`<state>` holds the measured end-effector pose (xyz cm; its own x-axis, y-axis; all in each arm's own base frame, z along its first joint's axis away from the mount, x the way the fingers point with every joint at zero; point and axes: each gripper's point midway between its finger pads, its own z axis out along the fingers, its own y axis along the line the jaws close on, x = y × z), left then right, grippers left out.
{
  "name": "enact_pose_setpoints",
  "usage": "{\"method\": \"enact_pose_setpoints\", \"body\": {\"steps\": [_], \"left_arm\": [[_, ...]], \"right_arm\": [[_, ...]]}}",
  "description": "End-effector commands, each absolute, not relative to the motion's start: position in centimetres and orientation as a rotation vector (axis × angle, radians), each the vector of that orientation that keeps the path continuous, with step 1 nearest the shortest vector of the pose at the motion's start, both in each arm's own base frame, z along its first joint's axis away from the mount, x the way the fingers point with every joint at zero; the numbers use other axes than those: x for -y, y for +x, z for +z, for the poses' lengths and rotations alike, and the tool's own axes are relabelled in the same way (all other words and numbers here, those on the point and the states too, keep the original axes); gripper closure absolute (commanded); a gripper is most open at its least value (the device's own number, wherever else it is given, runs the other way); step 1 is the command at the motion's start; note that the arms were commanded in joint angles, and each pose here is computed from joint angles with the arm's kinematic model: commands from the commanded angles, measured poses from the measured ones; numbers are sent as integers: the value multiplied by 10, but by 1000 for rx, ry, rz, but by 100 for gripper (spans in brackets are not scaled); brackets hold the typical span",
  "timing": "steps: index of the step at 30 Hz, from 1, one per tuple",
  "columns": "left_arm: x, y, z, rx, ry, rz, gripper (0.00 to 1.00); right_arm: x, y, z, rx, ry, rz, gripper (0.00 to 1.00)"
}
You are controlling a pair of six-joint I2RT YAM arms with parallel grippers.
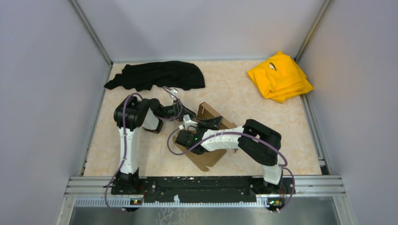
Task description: Fold the paper box
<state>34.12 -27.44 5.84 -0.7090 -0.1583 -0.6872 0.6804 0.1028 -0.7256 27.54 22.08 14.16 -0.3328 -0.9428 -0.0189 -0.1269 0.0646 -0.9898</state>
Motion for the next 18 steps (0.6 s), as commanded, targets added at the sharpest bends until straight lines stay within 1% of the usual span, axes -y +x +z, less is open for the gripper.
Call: {"method": "enact_pose_setpoints", "body": {"steps": [1,18], "left_arm": [[277,337,82,-1508,678,-1567,32],[280,332,88,-1468,675,-1472,32]], "right_arm": [[-233,276,139,-1594,-1111,-1302,100],[-239,274,132,-1607,-1134,-1248,100]]}}
